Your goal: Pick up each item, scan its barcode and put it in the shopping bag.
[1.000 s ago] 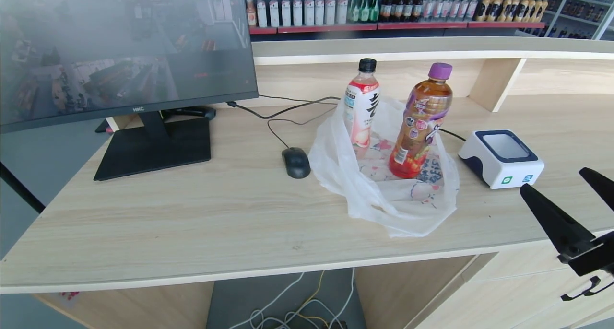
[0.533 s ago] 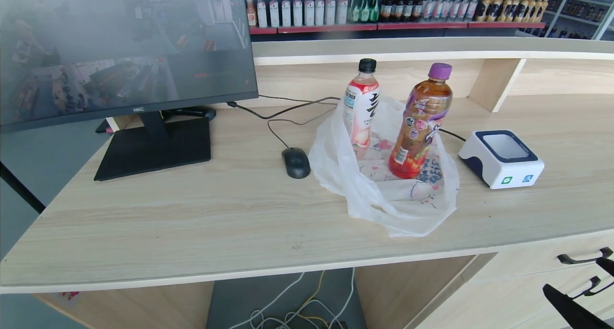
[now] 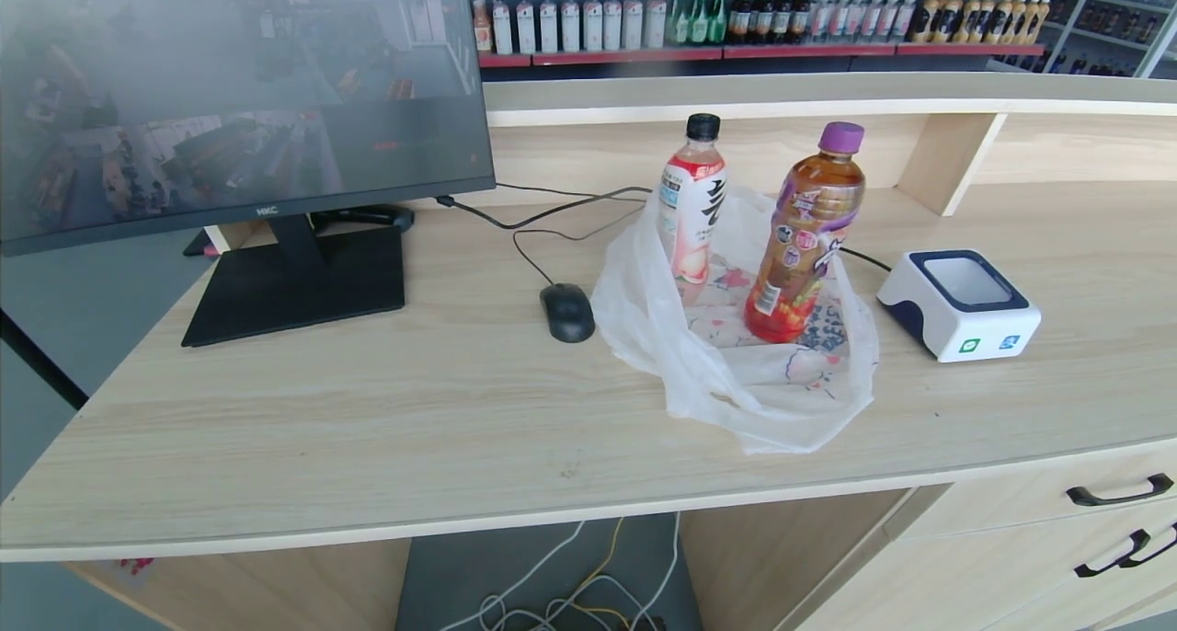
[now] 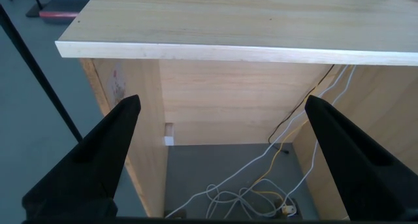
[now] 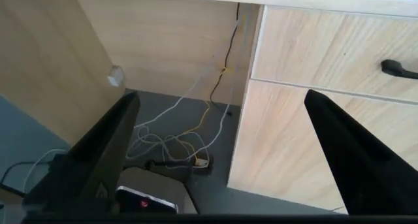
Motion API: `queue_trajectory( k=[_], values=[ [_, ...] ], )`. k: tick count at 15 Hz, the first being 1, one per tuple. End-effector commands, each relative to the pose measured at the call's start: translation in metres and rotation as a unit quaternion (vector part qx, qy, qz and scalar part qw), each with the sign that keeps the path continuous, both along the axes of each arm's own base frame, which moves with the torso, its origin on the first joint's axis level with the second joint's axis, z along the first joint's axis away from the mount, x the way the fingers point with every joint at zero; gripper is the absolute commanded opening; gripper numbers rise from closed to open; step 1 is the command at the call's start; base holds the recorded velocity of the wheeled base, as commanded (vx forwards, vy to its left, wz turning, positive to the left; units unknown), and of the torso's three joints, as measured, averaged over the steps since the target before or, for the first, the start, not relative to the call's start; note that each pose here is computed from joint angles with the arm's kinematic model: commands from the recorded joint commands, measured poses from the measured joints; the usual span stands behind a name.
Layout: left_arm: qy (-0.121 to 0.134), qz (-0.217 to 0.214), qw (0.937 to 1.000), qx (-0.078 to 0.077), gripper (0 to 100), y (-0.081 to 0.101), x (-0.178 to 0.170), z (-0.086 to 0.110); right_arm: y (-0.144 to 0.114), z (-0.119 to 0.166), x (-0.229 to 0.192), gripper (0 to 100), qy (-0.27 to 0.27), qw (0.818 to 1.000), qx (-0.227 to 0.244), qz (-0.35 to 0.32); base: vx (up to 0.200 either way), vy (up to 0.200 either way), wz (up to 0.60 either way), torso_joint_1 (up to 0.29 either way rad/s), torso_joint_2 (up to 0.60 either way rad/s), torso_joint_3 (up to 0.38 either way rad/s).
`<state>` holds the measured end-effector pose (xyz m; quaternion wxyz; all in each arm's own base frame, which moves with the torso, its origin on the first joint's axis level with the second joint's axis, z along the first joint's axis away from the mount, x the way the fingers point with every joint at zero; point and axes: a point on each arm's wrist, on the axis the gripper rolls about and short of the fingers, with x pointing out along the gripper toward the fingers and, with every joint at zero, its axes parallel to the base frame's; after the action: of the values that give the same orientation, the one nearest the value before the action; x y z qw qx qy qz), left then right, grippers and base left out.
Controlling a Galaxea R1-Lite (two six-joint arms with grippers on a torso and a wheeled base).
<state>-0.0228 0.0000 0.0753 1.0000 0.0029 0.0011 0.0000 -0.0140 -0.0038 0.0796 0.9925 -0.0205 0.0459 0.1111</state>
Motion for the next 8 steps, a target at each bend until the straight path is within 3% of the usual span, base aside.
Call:
queue_trajectory(
  k=[1, 3, 8],
  values=[
    [0.0, 0.0, 1.0, 0.0, 100, 0.0, 0.0, 0.0, 0.0032, -0.0008, 0.0005, 100, 0.011, 0.994, -0.001, -0.108, 0.0, 0.0, 0.0, 0.0, 0.0, 0.0],
    [0.0, 0.0, 1.0, -0.001, 100, 0.0, 0.0, 0.0, 0.0036, -0.0029, -0.0068, 100, -0.036, 0.993, 0.0, -0.116, 0.0, 0.0, 0.0, 0.0, 0.0, 0.0],
    [0.0, 0.0, 1.0, -0.001, 100, 0.0, 0.0, 0.0, 0.0048, -0.004, -0.0089, 100, -0.048, 0.995, -0.003, -0.086, 0.0, 0.0, 0.0, 0.0, 0.0, 0.0]
  ],
)
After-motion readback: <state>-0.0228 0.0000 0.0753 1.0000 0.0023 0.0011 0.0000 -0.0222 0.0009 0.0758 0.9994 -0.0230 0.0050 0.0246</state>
